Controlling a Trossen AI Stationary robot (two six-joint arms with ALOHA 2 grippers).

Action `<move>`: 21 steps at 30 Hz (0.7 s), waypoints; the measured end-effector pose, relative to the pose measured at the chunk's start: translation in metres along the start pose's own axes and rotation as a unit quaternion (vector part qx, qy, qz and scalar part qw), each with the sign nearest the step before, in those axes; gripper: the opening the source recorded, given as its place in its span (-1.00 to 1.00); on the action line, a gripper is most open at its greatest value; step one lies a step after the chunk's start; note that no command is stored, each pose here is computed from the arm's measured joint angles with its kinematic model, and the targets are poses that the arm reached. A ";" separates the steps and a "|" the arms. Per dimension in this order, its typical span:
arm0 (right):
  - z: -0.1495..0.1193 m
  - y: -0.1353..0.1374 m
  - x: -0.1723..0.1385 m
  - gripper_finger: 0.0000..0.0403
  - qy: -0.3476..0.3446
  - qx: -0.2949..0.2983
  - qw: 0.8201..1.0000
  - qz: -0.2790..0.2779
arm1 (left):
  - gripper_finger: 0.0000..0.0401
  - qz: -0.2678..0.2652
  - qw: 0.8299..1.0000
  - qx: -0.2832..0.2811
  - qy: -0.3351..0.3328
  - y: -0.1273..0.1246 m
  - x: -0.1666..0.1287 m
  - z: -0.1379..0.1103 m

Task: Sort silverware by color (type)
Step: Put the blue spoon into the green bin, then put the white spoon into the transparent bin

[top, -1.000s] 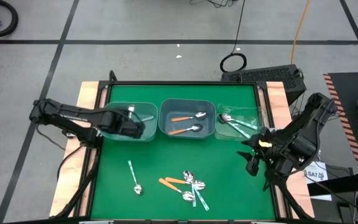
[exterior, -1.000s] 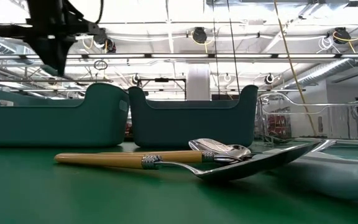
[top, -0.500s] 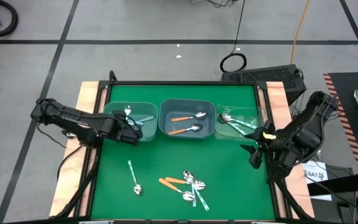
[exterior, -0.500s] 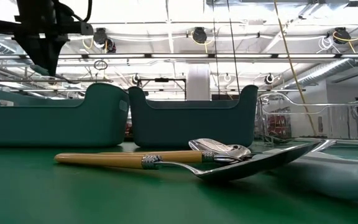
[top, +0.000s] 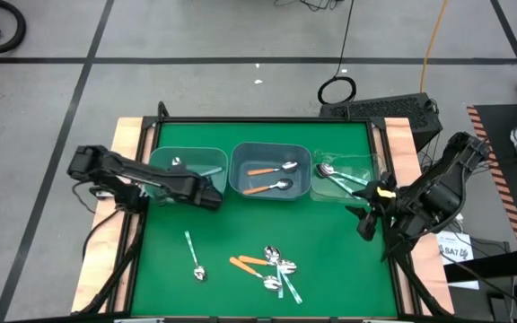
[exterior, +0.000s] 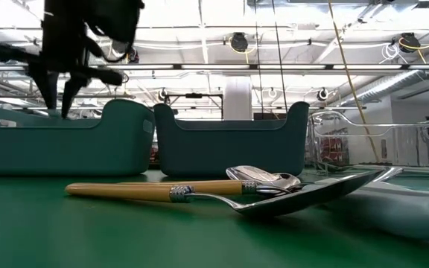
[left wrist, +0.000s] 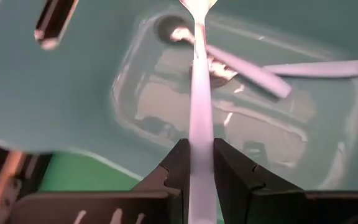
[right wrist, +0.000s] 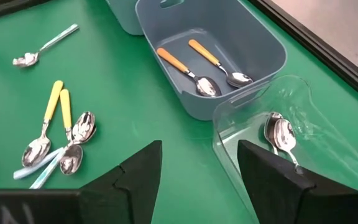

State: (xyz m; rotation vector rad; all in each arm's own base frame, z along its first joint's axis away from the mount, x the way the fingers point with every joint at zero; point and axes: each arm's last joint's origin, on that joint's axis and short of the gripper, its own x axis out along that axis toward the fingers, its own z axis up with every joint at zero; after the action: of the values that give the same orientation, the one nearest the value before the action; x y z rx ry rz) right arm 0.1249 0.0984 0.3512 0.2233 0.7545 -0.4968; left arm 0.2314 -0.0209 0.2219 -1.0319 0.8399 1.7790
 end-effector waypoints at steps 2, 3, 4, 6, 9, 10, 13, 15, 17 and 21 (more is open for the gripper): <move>0.000 0.000 0.000 0.02 0.001 -0.005 1.000 0.001 | -0.73 0.005 1.000 -0.024 0.009 -0.006 0.004 -0.002; 0.000 0.000 0.000 0.02 0.001 -0.005 1.000 0.001 | -0.73 0.002 0.999 -0.036 0.011 -0.009 0.006 -0.004; 0.000 0.000 0.000 0.02 0.001 -0.005 1.000 0.001 | -0.72 0.002 0.999 -0.048 0.013 -0.011 0.008 -0.004; 0.000 0.000 0.000 0.02 0.001 -0.004 1.000 0.002 | -0.66 0.002 0.998 -0.065 0.017 -0.016 0.011 -0.003; 0.000 0.000 0.000 0.02 0.001 -0.003 1.000 0.003 | -0.53 -0.007 0.996 -0.083 0.026 -0.023 0.014 0.000; 0.000 0.000 0.000 0.02 0.001 -0.003 1.000 0.003 | -0.48 -0.008 0.996 -0.088 0.026 -0.024 0.015 0.002; 0.000 0.000 0.000 0.02 0.002 -0.003 1.000 0.003 | -0.33 -0.012 0.995 -0.101 0.019 -0.028 0.017 0.008; 0.000 0.000 0.000 0.02 0.002 -0.003 1.000 0.003 | -0.25 -0.014 0.994 -0.106 0.017 -0.029 0.018 0.011; 0.000 0.000 0.000 0.02 0.003 -0.003 1.000 0.004 | -0.19 -0.017 0.994 -0.106 0.017 -0.030 0.018 0.013; 0.000 0.000 0.000 0.02 0.003 -0.003 1.000 0.003 | -0.16 -0.069 0.996 -0.048 0.018 -0.034 0.007 0.017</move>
State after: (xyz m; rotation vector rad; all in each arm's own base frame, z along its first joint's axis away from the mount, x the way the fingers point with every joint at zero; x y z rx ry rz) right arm 0.1251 0.0987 0.3513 0.2223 0.7597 -0.4877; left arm 0.2561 0.0089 0.2192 -1.1592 0.6920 1.7017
